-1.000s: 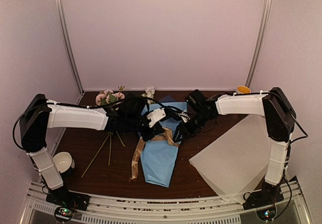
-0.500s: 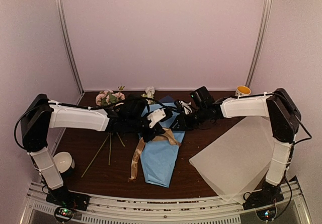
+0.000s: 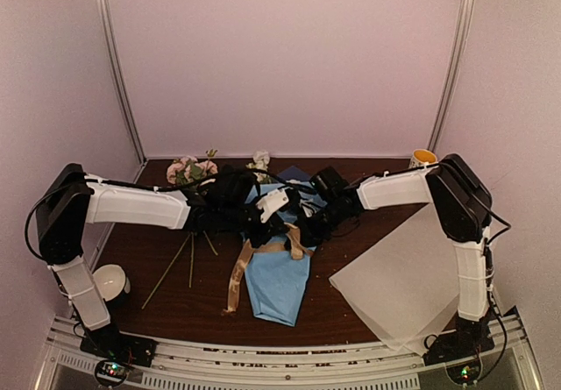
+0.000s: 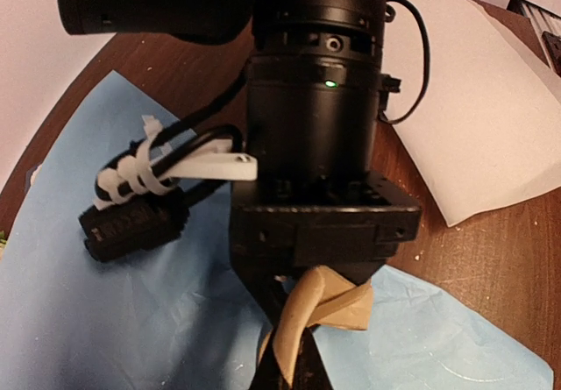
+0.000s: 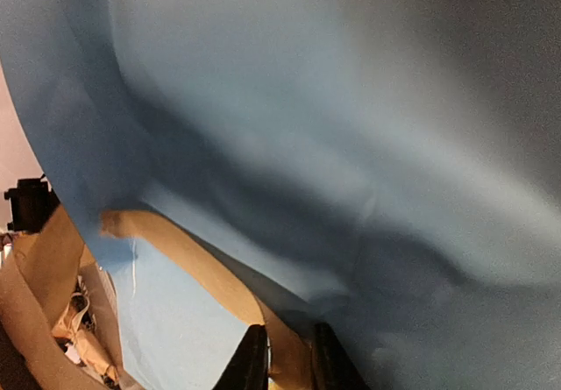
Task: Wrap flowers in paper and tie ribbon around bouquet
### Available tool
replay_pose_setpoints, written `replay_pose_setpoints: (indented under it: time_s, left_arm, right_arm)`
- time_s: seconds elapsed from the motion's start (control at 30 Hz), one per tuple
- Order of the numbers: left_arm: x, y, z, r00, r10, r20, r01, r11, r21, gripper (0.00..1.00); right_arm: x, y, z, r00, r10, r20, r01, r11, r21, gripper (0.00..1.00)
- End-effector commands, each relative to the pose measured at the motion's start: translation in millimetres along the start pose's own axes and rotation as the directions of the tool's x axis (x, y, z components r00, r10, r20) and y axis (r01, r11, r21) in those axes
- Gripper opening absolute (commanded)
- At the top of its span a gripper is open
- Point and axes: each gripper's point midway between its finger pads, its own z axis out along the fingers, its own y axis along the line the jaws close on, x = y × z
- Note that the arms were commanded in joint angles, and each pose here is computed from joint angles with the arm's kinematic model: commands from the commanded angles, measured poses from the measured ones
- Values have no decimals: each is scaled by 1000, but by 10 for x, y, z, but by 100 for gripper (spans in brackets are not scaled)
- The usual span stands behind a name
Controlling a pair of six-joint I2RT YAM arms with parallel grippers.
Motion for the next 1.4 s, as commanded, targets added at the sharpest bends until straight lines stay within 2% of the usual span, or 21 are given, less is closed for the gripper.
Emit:
replay_pose_setpoints:
  time_s: [0.0, 0.1, 0.2, 0.27, 0.37, 0.5, 0.63, 0.73, 0.93, 1.13, 1.27, 1.37]
  left_arm:
    - [-133, 47, -5, 998, -2, 55, 2, 1000, -2, 0]
    - [-94, 57, 34, 999, -11, 45, 11, 1000, -3, 0]
    - [-57, 61, 68, 999, -20, 37, 20, 1000, -1, 0]
    - [-31, 66, 89, 999, -30, 29, 30, 1000, 3, 0]
    - [2, 46, 104, 999, -39, 19, 39, 999, 14, 0]
    - [33, 42, 111, 998, -53, 19, 53, 999, 12, 0]
    - [41, 56, 122, 998, -63, 19, 63, 998, 7, 0]
    - [47, 78, 123, 997, -72, 22, 72, 997, 0, 0]
    - [61, 118, 123, 997, -82, 17, 82, 997, -9, 0]
    - [53, 127, 124, 996, -84, 17, 84, 996, -10, 0]
    - [57, 128, 123, 996, -86, 16, 86, 996, -10, 0]
    - [71, 139, 124, 996, -89, 12, 89, 996, -13, 0]
  right_arm:
    - [381, 153, -110, 986, -70, -153, 61, 996, -63, 17]
    - [431, 228, -214, 975, -122, -184, 110, 991, -76, 18]
    - [308, 199, -297, 977, -133, -164, 128, 991, -45, 20]
    - [167, 87, -352, 986, -105, -132, 108, 994, 18, 27]
    - [-91, -101, -532, 999, -45, -30, 48, 993, 111, 33]
    - [-267, -183, -829, 988, 1, 151, -33, 978, 204, 34]
    - [-178, -95, -1095, 927, 41, 374, -126, 970, 207, 27]
    - [64, -6, -1092, 890, 50, 454, -157, 967, 202, 24]
    - [370, 408, -816, 885, -8, 465, -76, 984, 161, 19]
    - [355, 281, -557, 899, -16, 438, -95, 968, 232, 28]
    - [344, 261, -376, 915, -41, 402, -68, 965, 253, 38]
    - [339, 281, -290, 921, -68, 384, -41, 962, 269, 41]
